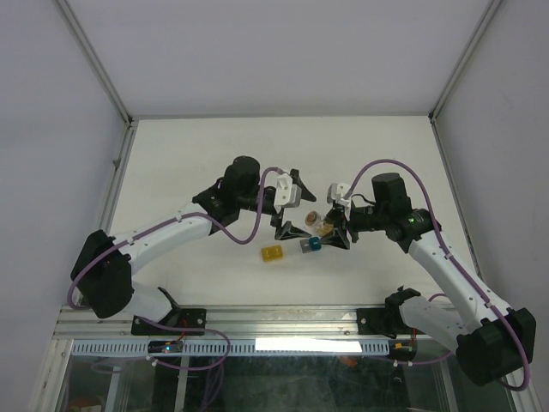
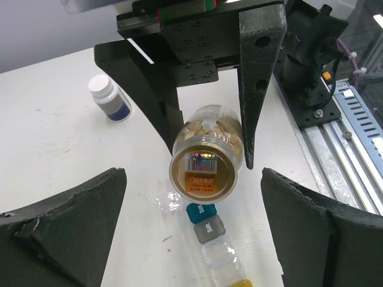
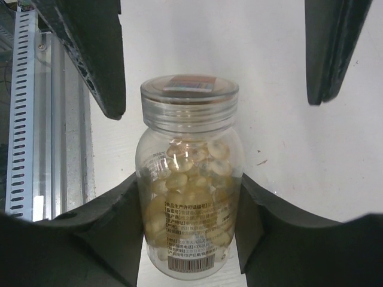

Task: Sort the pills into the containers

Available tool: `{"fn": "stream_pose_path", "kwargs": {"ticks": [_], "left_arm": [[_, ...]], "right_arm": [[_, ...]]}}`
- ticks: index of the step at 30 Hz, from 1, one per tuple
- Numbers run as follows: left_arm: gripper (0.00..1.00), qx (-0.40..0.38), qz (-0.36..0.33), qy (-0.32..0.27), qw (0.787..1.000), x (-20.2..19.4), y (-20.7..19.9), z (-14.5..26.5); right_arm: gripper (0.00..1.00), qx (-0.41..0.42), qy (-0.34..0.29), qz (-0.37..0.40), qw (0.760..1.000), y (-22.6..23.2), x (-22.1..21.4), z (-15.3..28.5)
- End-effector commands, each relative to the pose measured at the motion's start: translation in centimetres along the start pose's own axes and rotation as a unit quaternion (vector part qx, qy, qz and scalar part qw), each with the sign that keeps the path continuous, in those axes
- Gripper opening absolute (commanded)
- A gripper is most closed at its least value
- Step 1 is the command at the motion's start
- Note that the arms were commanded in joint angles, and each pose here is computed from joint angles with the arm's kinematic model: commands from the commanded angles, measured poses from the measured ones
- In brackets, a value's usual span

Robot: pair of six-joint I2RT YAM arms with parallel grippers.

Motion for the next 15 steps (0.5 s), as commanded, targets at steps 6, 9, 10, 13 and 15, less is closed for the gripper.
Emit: {"fn": "stream_pose_path", "kwargs": {"ticks": [6, 9, 10, 13, 15], "left_arm": [[0.99, 0.118, 0.007, -0.041, 0.992, 3.6, 1.2, 2.7], [0.99, 0.144, 0.051, -0.072, 0.986, 4.2, 0.5, 3.6], [0.99, 0.156, 0.079, -0.081, 0.981, 4.5, 0.4, 3.9], [0.99, 0.181, 0.156, -0.114, 0.964, 5.7, 0.2, 4.7], [0.99, 0.198, 0.217, -0.141, 0.945, 6.1, 0.1, 5.2]], "right_arm": [[0.0, 0.007, -0.04, 0.041, 0.998, 0.4, 3.2, 0.6], [0.0, 0.007, -0.04, 0.041, 0.998, 0.3, 3.2, 0.6], [0.0, 0.007, -0.039, 0.041, 0.998, 0.3, 3.1, 0.6], [0.0, 0.008, -0.038, 0.04, 0.998, 0.3, 3.1, 0.5], [0.0, 0.008, -0.037, 0.038, 0.999, 0.2, 3.0, 0.5]]}}
Point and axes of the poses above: each gripper's point midway between its finger pads, its own z axis back along the fingers, its own y axis along the line the jaws close on, x = y × z, the point moved 1 cm from there along z, back along the fingers, and after that the axes turned 11 degrees about -z, right-handed, at the moved point
